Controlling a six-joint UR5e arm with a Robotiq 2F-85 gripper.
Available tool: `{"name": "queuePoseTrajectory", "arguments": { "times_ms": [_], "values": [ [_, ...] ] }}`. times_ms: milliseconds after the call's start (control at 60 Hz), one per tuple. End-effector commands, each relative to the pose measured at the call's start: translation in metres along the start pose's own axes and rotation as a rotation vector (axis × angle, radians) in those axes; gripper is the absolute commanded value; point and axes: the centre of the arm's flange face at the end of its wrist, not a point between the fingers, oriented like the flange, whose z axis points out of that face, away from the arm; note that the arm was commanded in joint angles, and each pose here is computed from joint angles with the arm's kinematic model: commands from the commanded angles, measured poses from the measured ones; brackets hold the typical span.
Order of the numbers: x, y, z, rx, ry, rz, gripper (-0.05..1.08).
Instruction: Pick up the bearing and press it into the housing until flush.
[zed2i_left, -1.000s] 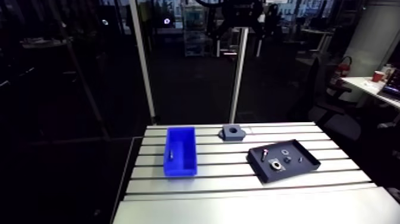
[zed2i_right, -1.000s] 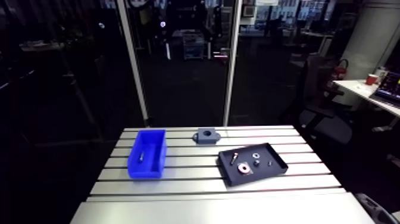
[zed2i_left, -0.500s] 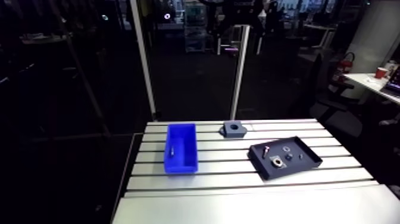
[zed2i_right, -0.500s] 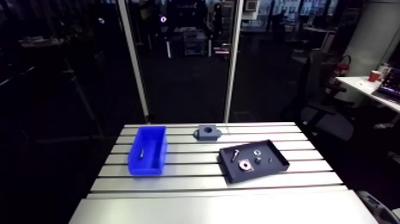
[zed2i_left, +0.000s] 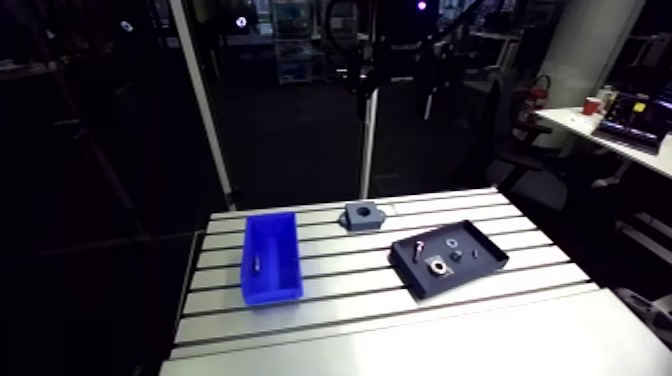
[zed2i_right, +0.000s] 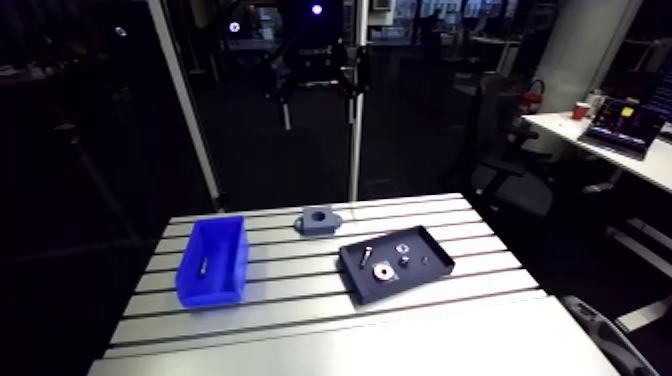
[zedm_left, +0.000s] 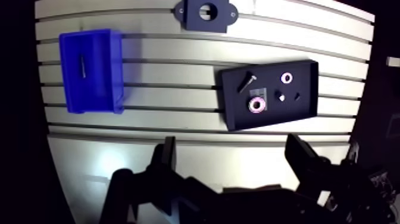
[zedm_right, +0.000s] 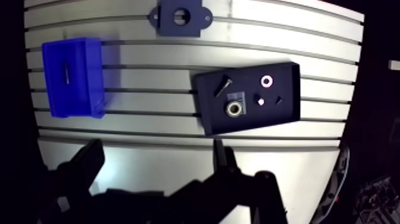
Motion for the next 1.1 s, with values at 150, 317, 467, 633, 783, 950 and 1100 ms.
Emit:
{"name": "queuePoseTrajectory", "arguments": {
  "times_ms": [150,317,467,633,783,950,1100],
  "values": [
    [-0.011,0.048,0.054,0.003,-0.013,-0.038,0.00],
    [-0.013,0.063,0.070,-0.001,0.000,-0.065,0.00],
    [-0.015,0.081,0.092,0.001,-0.004,-0.089,0.00],
    [-0.015,0.089,0.115,0.000,0.002,-0.116,0.01],
    [-0.016,0.088,0.136,0.006,-0.012,-0.132,0.01],
    [-0.017,0.087,0.152,0.004,-0.011,-0.139,0.01],
    [-0.018,0.087,0.161,0.002,-0.010,-0.139,0.01]
  ]
}}
